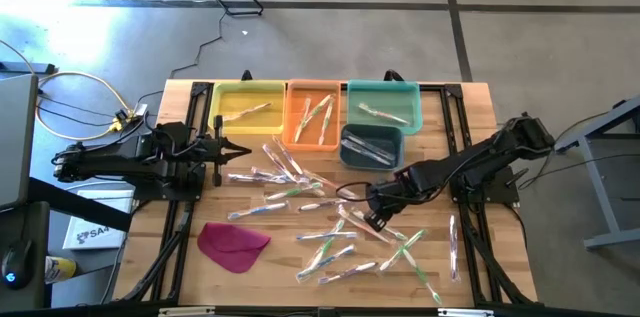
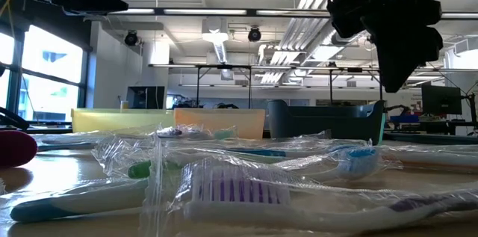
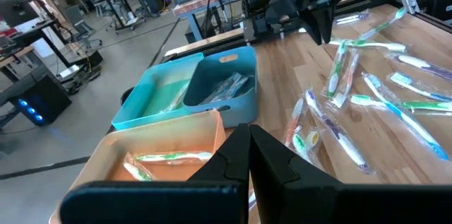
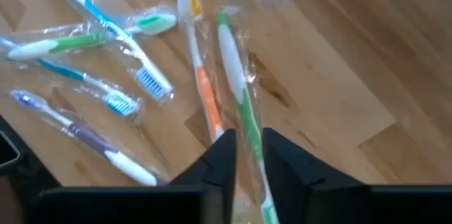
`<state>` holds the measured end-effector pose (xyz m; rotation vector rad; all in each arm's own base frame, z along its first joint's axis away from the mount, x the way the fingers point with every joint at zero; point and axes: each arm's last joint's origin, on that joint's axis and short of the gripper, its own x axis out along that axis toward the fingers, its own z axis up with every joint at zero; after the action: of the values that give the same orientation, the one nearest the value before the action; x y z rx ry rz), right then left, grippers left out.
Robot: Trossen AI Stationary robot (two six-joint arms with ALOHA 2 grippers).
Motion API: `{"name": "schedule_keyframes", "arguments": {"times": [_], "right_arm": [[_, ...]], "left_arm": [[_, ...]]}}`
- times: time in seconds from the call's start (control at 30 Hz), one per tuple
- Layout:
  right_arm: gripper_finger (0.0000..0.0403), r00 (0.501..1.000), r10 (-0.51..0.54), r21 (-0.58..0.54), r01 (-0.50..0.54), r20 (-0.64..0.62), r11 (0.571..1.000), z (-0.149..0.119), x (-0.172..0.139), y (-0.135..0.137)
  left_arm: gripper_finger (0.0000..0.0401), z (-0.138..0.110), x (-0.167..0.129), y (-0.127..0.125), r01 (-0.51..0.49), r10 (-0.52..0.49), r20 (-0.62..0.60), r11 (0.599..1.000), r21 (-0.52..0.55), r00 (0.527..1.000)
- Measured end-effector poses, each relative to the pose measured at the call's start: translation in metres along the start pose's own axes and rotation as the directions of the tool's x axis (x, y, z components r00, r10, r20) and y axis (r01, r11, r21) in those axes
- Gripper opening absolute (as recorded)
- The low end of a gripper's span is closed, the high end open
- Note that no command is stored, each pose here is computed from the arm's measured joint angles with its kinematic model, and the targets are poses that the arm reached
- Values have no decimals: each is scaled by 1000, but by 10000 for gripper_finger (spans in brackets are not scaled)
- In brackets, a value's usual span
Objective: Pick & Place Toothbrushes
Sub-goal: Put the green toothbrush into the orange bin
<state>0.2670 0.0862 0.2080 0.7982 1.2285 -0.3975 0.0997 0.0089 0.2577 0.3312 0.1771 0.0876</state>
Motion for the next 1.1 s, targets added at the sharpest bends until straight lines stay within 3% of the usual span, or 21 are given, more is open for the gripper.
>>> {"name": "schedule_keyframes", "arguments": {"times": [0.13,0.27,0.7,1.1], "right_arm": [[125,1000,-7,-15,8,14,1000,0,0,0],[155,1000,-7,-32,8,14,999,-3,0,1],[160,996,-40,-113,49,82,992,-25,5,12],[160,989,-145,-137,144,-4,980,-32,45,13]], "left_arm": [[0,0,0,0,0,0,0,1000,0,1000],[0,0,0,0,0,0,0,1000,0,1000],[0,0,0,0,0,0,0,1000,0,1000],[0,0,0,0,0,0,0,1000,0,1000]]}}
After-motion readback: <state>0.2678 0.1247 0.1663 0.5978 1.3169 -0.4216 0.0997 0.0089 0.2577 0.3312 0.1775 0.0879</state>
